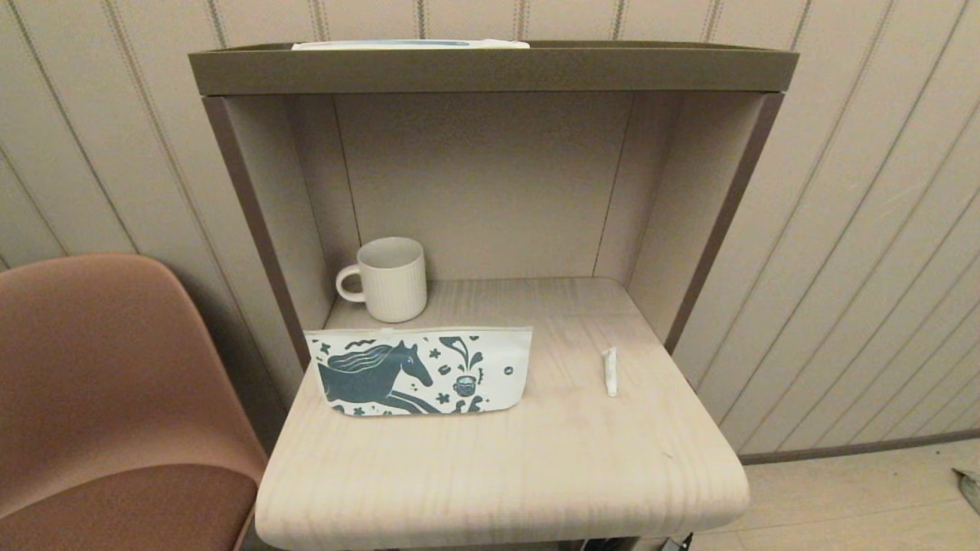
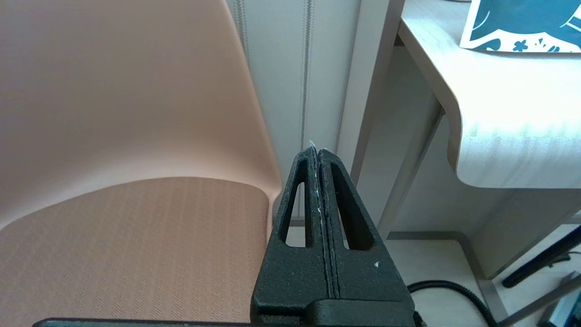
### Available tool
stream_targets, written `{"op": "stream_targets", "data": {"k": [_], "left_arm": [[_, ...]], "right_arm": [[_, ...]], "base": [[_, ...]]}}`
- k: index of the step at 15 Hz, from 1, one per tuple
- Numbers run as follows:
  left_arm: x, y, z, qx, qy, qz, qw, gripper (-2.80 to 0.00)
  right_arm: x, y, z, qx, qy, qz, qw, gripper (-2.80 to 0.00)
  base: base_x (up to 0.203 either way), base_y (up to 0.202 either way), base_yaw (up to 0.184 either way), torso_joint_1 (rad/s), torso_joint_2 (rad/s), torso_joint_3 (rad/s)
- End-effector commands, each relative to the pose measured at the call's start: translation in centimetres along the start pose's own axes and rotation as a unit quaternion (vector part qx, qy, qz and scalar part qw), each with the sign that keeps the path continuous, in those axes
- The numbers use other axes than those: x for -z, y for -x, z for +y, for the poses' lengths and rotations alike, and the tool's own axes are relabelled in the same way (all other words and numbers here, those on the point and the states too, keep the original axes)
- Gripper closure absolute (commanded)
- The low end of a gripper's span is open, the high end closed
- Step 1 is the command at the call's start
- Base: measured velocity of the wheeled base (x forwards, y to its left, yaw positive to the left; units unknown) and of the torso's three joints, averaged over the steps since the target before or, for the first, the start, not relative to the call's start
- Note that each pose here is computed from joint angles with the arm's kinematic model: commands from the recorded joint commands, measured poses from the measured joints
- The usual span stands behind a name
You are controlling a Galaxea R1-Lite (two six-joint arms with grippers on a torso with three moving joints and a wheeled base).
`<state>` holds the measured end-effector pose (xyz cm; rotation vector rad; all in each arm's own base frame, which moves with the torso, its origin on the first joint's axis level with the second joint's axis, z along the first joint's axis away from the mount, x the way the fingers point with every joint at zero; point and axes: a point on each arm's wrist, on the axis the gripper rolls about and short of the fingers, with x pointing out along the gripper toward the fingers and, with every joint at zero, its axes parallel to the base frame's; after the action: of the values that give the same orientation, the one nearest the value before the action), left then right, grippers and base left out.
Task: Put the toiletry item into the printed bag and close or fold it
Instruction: Pick up the storage bag
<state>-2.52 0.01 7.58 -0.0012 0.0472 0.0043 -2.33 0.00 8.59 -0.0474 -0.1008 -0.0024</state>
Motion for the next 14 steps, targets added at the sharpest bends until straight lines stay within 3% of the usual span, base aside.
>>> {"op": "stream_targets", "data": {"k": [1,14], "left_arm": [[0.00,-0.01,0.00,0.000,0.000,0.001,1.0000,0.00],[-0.02,0.01,0.00,0.000,-0.001,0.001,1.0000,0.00]], "right_arm": [[0.00,0.00,0.00,0.000,-0.001,0.000,1.000,0.00],[-0.03,0.00,0.00,0.000,-0.005,-0.002,1.000,0.00]], "base": [[0.000,0.000,0.000,0.000,0.00,0.000],[0.000,0.000,0.000,0.000,0.00,0.000]]}}
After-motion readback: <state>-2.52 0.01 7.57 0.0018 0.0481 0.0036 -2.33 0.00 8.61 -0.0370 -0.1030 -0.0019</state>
